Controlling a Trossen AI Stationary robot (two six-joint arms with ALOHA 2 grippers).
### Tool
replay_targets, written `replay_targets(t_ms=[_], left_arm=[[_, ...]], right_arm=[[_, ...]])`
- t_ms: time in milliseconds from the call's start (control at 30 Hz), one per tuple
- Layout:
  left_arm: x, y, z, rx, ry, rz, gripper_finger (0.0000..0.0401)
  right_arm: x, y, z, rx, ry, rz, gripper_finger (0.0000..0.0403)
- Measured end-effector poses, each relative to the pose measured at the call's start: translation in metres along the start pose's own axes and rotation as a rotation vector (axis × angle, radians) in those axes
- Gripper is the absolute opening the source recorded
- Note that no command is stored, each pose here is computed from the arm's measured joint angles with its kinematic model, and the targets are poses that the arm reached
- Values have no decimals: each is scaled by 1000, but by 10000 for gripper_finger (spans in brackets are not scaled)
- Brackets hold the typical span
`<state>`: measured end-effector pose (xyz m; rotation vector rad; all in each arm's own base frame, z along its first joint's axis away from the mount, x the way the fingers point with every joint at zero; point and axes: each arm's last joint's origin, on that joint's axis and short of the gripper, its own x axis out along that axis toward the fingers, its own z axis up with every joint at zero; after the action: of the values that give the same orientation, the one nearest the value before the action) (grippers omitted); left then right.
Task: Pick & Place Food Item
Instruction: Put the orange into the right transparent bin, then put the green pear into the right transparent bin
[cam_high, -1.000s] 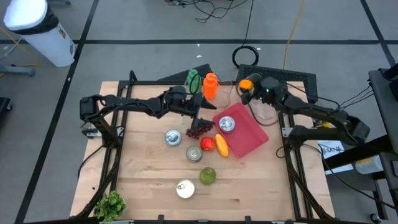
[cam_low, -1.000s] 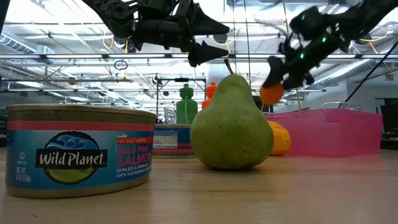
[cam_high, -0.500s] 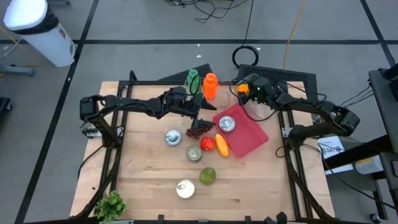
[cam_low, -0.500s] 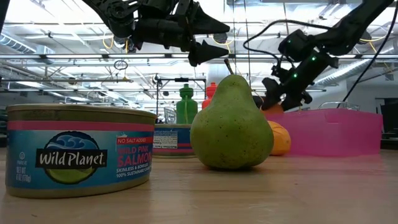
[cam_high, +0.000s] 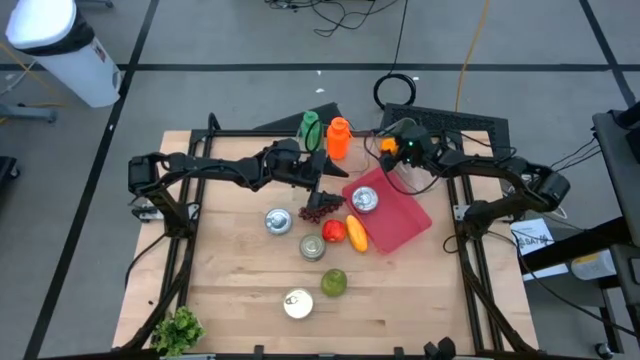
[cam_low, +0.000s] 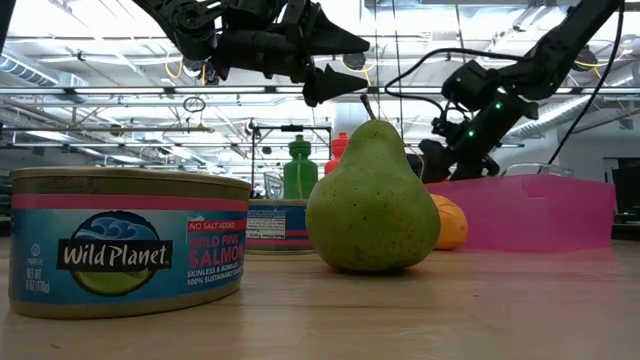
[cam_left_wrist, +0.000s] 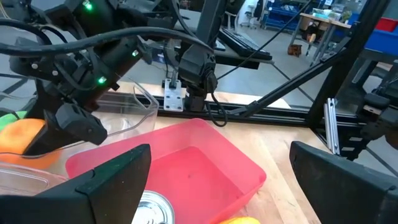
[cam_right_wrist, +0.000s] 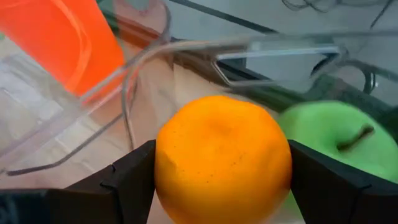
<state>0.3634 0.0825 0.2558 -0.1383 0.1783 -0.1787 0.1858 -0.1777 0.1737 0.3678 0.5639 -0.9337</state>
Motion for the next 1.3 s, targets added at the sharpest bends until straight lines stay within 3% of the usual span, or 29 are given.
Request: replay_targets(t_ms=[100,200,267,500,733,867,1133,1300], left_arm=[[0,0,0,0,0,0,395],[0,0,0,0,0,0,395],[0,0,0,0,0,0,395],[0,0,0,0,-1,0,395],[0,0,1,-3,-7,7,395],[0,0,1,-4,-7,7,395],[1,-2,0,-4,-4,5,395],[5,-9,0,0,-4,26,395]], right_arm=[[0,0,0,-21,-3,2,303],[0,0,0,-22,-4,-1,368],[0,0,0,-22,-4,0,382],[-2,1,3,-33,-20,10,326],[-30,1,19,-63,-131,77,312],[-61,9,27,-62,-199,261,312],[-129,55,21,-187,-223,957,310],[-157,95,-7,-302,-220,1166,310]])
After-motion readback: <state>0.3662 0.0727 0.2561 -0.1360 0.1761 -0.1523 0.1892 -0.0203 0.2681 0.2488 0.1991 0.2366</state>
